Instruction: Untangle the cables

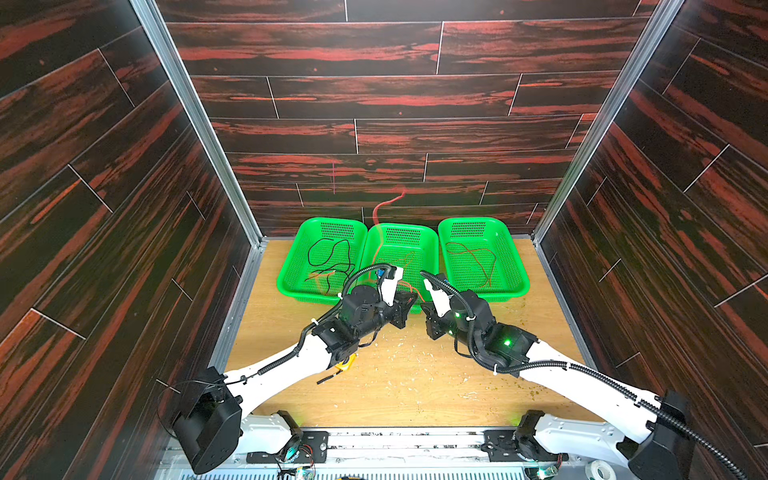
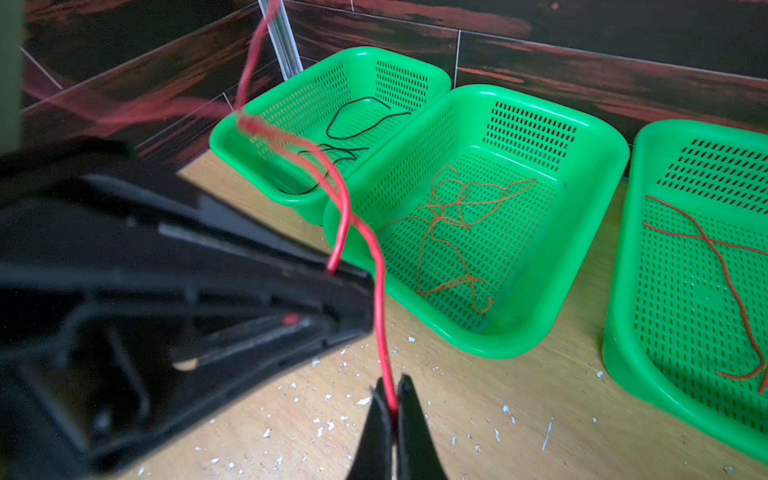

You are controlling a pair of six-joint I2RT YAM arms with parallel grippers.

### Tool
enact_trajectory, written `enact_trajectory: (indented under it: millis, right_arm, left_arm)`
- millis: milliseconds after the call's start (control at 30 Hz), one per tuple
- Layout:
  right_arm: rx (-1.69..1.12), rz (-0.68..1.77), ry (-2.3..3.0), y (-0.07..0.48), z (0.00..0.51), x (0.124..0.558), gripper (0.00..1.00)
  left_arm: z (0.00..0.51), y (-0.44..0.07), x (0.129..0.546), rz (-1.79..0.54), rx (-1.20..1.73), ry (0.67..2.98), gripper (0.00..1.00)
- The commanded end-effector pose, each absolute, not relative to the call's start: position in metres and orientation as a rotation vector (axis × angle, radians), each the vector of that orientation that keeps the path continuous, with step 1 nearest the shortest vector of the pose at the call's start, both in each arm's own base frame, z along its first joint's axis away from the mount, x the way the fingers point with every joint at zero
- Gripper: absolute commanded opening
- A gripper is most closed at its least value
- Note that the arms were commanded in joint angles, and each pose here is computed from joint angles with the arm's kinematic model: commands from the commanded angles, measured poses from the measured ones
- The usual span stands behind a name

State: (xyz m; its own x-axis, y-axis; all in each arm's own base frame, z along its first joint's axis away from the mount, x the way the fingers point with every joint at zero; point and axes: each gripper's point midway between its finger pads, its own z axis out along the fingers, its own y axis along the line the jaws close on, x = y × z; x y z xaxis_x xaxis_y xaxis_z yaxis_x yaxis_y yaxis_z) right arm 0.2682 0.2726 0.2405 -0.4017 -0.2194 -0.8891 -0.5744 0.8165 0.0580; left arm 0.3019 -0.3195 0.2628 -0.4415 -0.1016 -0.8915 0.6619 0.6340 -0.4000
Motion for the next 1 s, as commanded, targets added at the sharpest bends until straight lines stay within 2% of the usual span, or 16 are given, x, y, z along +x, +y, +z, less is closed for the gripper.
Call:
enact_trajectory:
  millis: [0,167,533,833,967]
  right_arm:
    - [-0.569,0.37,1.994,0.268,0.235,0.274,0.0]
    - [-0.458,0.281,2.059,0.238,0.219,0.294,0.0]
    - [-0.286,0.181,2.194,0.167,0.187,0.321,0.0]
    - [-0.16,0.108,2.225,0.113,0.181,0.325,0.0]
    - [-0.147,0.074,2.239,0.1,0.18,0.325,0.0]
  left_arm:
    - [0.282,-0.323,0.301,-0.957,0.474,1.765,0.0]
    - [0.307,-0.31,0.29,-0.93,0.49,1.708,0.0]
    - [0.373,-0.239,0.273,-0.76,0.397,1.562,0.0]
    - [0.399,-0.158,0.277,-0.543,0.268,1.528,0.0]
    - [0.405,-0.139,0.276,-0.516,0.233,1.516,0.0]
